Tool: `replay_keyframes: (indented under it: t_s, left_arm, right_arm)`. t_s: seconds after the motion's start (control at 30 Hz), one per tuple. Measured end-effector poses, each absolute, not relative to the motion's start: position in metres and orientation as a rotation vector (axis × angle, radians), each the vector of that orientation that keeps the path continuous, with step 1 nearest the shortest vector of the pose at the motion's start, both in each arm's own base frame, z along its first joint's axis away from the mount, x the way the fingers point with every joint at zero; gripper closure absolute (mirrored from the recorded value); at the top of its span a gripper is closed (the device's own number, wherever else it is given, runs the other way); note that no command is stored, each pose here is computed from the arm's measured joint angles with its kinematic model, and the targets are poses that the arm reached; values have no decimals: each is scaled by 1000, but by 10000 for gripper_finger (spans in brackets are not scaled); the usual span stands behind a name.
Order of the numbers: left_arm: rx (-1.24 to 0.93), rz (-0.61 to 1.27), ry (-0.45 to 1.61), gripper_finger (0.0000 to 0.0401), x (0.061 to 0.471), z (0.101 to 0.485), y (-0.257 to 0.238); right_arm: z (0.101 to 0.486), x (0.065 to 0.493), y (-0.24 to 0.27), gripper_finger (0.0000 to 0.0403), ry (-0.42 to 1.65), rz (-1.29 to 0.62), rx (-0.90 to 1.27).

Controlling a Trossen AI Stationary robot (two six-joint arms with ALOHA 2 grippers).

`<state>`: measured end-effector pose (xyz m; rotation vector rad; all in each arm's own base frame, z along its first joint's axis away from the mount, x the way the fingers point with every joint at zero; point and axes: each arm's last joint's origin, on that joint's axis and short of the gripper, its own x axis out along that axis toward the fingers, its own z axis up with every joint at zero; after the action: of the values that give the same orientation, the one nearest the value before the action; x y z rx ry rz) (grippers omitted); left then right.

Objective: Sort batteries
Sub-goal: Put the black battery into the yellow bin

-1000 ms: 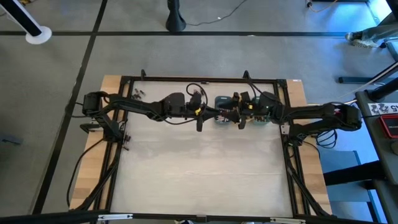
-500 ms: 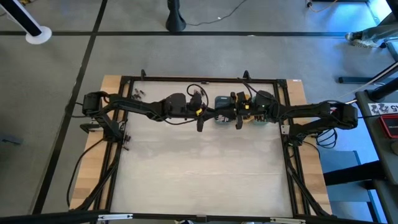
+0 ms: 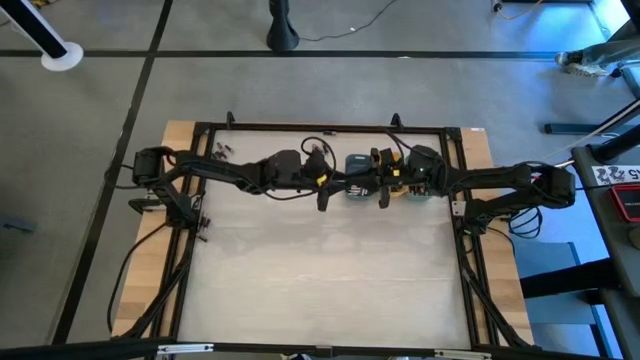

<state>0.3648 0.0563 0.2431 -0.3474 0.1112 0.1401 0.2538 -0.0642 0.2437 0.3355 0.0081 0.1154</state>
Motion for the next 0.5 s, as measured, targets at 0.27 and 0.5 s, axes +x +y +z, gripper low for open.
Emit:
replay_keyframes:
  t_s: [0.27, 0.5]
  left_arm:
    - [-365, 233, 253, 206, 357, 229, 78]
    - [-452, 317, 421, 186, 347, 212, 93]
  right_arm:
    - [244, 234, -79, 375, 121, 28, 375]
    - [220, 198, -98, 375, 458, -279, 446]
